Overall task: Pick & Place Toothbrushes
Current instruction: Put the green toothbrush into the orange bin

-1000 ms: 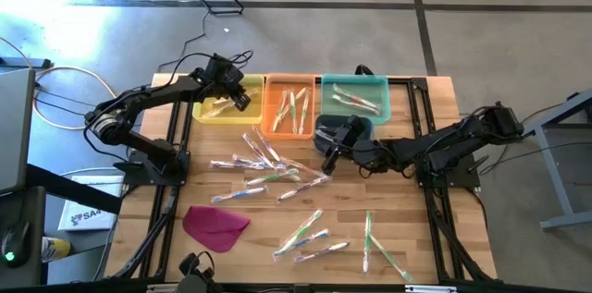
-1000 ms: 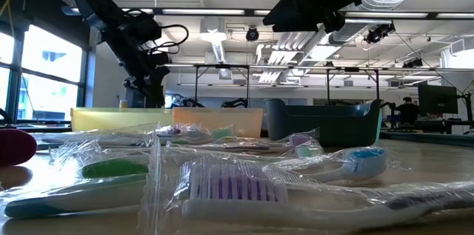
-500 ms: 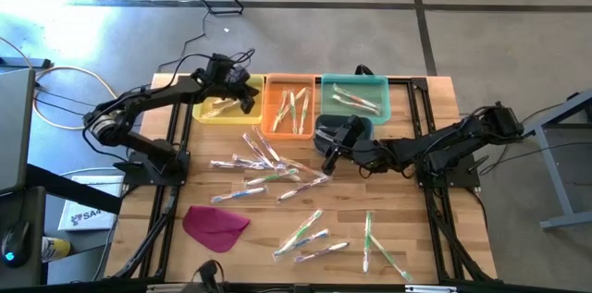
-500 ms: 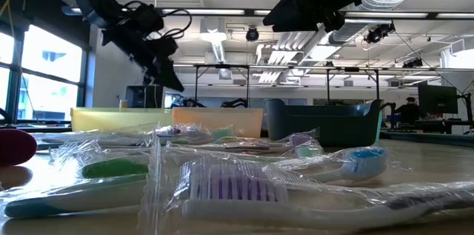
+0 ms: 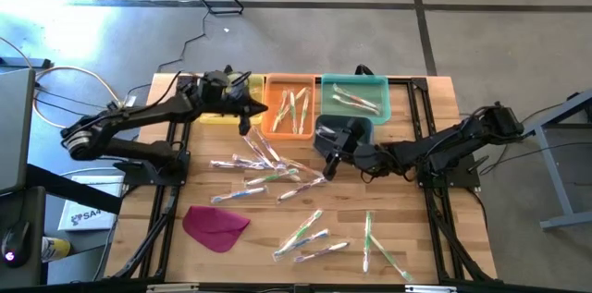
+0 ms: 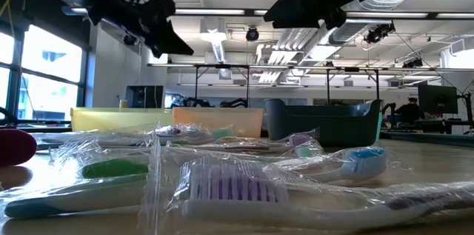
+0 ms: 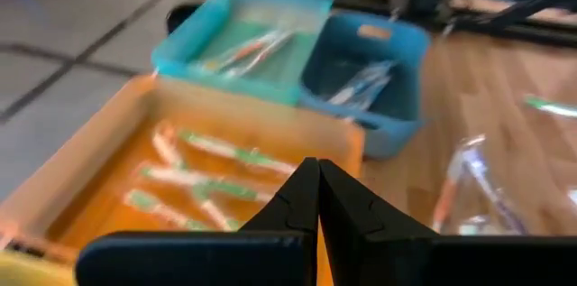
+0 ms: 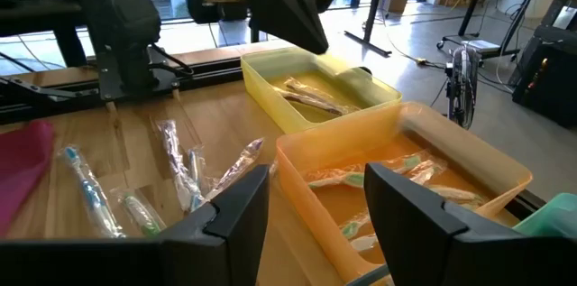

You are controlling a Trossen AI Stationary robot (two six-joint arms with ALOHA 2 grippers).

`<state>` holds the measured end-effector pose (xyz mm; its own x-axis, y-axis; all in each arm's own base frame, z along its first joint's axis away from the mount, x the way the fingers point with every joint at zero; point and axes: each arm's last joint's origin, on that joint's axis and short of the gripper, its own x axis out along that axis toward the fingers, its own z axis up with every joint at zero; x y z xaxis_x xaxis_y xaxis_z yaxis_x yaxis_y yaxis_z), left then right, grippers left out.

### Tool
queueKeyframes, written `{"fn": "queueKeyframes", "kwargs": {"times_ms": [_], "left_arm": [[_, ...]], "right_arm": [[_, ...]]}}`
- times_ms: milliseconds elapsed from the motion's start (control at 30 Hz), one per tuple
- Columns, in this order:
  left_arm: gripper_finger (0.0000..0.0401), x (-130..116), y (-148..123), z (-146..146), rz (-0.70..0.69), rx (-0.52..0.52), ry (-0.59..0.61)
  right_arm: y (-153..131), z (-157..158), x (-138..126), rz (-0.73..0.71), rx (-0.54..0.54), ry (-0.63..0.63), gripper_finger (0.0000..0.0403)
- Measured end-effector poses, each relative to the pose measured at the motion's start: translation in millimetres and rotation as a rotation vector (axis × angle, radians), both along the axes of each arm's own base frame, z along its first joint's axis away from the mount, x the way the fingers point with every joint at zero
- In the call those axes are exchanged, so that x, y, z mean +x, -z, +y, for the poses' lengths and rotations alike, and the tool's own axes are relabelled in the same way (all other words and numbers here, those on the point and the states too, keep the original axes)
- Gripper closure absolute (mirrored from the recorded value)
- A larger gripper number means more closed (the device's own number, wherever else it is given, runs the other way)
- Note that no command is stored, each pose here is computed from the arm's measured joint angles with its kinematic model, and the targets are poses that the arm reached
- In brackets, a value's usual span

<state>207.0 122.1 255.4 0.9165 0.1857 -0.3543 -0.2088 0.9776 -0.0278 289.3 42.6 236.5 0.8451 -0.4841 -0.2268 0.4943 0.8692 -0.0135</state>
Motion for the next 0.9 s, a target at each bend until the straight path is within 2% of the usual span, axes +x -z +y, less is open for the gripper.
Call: {"fn": "queueKeyframes", "kwargs": {"times_ms": [267, 400, 567, 900], "left_arm": [[0.0399, -11, 4, -34, -0.149, 0.087, 0.108], [0.0399, -12, 7, -45, -0.189, 0.107, 0.149], [0.0399, -10, 6, -55, -0.233, 0.191, 0.211], [0.0399, -9, 7, -58, -0.223, 0.181, 0.226]], "right_arm": [[0, 0, 0, 0.004, -0.007, 0.0, 0.0227], [0, 0, 0, 0.004, -0.008, 0.001, 0.0227], [0, 0, 0, 0.004, -0.008, 0.002, 0.0227], [0, -2, 0, 0.015, -0.037, 0.021, 0.0227]]}}
